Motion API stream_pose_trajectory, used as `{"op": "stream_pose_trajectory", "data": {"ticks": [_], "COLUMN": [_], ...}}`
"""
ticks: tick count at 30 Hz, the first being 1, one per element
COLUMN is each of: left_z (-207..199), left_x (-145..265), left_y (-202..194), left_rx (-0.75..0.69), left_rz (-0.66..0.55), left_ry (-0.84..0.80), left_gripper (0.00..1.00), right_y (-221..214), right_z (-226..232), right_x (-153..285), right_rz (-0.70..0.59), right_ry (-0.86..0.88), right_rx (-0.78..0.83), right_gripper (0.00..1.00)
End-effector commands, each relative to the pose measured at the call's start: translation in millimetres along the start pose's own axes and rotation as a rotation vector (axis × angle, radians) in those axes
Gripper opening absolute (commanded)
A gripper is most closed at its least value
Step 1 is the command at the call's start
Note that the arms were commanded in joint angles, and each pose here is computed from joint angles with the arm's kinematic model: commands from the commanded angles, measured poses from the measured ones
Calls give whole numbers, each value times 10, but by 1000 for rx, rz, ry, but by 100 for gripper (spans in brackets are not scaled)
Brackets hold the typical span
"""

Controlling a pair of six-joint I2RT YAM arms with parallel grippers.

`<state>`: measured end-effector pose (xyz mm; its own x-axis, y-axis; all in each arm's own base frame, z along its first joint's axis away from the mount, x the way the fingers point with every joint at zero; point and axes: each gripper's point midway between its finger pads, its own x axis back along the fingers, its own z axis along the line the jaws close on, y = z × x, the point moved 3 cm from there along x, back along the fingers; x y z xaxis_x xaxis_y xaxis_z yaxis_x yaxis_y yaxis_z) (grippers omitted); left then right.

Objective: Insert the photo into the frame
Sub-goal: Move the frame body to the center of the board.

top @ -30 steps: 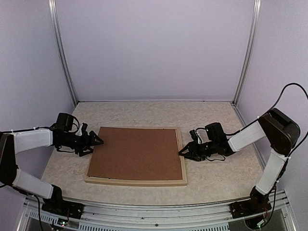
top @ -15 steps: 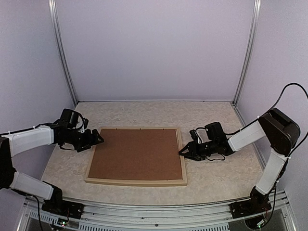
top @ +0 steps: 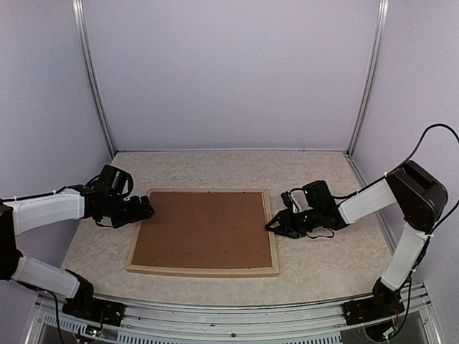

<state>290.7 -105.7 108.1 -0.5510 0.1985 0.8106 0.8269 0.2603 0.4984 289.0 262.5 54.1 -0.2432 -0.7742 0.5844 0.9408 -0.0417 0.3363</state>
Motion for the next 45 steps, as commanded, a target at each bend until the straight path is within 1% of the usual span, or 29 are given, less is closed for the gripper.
{"op": "stream_pose_trajectory", "data": {"ticks": [1, 6, 11, 16, 23, 28, 32, 37, 40, 43, 45], "left_z": [79, 63, -28, -126, -463, -742, -805, -636, -675, -725, -720], "left_x": [-72, -188, -211, -221, -148, -75, 0, 68, 106, 165, 180], "left_y": [-48, -144, -222, -322, -508, -614, -602, -476, -463, -535, -613], "left_rx": [38, 49, 55, 63, 55, 10, -24, -47, -64, -113, -130], "left_rz": [-29, 2, 33, 53, 77, 85, 49, -43, -57, -73, -61], "left_ry": [30, -2, -73, -120, -245, -299, -269, -120, -116, -93, -81], "left_gripper": [95, 96, 96, 95, 92, 92, 92, 95, 96, 96, 96], "right_y": [49, 64, 89, 104, 145, 237, 349, 504, 547, 551, 543], "right_z": [85, 112, 151, 169, 124, -86, -231, -271, -245, -247, -261], "right_x": [39, 80, 107, 100, 106, 218, 368, 539, 549, 552, 555], "right_rz": [-16, -20, -27, -19, -10, -28, -53, -85, -87, -89, -90], "right_ry": [-15, -23, -20, -18, -56, -126, -208, -266, -269, -271, -278], "right_rx": [33, 42, 45, 49, 63, 46, 58, 71, 76, 74, 74], "right_gripper": [48, 51, 57, 58, 59, 59, 59, 59, 59, 59, 59]}}
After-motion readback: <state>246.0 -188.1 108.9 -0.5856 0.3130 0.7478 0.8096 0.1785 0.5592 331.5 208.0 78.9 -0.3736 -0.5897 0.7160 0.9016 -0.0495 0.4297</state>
